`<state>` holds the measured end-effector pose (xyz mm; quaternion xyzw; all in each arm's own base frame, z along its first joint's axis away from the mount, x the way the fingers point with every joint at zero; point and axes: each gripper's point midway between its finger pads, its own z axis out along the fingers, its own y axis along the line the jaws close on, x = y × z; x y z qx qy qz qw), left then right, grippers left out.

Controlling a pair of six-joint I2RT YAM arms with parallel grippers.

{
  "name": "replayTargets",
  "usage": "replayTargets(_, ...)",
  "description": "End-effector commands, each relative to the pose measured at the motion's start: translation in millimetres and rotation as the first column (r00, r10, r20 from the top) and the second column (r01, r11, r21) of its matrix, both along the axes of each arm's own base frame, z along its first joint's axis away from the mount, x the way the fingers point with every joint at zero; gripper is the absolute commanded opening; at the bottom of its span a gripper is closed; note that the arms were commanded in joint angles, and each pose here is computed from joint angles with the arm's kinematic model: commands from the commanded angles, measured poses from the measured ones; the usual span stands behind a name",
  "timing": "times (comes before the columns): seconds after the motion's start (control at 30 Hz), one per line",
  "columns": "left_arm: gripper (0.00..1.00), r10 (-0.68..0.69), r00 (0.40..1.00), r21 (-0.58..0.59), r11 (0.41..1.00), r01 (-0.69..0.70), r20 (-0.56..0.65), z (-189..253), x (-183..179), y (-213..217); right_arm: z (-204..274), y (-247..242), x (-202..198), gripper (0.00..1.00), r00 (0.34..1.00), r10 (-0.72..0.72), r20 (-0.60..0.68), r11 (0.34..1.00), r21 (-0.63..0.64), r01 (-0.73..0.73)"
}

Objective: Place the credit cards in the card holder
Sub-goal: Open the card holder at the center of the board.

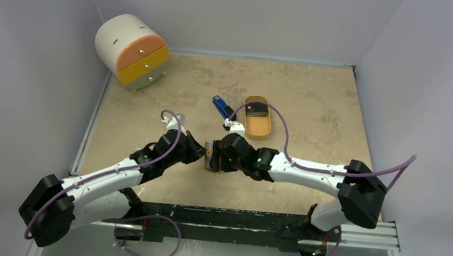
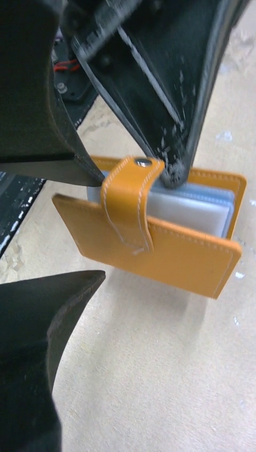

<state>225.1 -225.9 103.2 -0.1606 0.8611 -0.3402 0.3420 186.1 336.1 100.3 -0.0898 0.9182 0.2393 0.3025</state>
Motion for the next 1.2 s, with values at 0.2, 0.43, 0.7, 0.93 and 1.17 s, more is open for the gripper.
replayTargets(0.2, 0.00, 0.015, 0.999, -0.046, 0.999, -0.013, 0.046, 20, 4, -4, -25, -26, 8, 0.32, 0.990, -0.138, 0.016, 0.990, -0.040, 0.138)
replayTargets(0.43, 0.00, 0.005, 1.000, -0.050, 0.999, -0.004, 0.012, -1, -1, -5, -48, -44, 2, 0.00, 0.985, -0.171, -0.029, 0.985, -0.038, 0.169)
replayTargets(0.7, 0.05, 0.006, 1.000, 0.009, 1.000, -0.005, -0.025, -28, -4, 0, -65, -60, -10, 0.00, 0.975, -0.207, -0.074, 0.978, -0.002, 0.208)
replayTargets(0.93, 0.45, 0.045, 0.999, 0.041, 0.998, -0.045, -0.016, -28, -4, 12, -76, -67, -17, 0.00, 0.959, -0.258, -0.116, 0.964, 0.031, 0.263)
replayTargets(1.17, 0.45, 0.033, 0.999, -0.018, 0.999, -0.033, 0.018, -5, 0, 3, -82, -65, -18, 0.00, 0.953, -0.270, -0.137, 0.959, 0.050, 0.279)
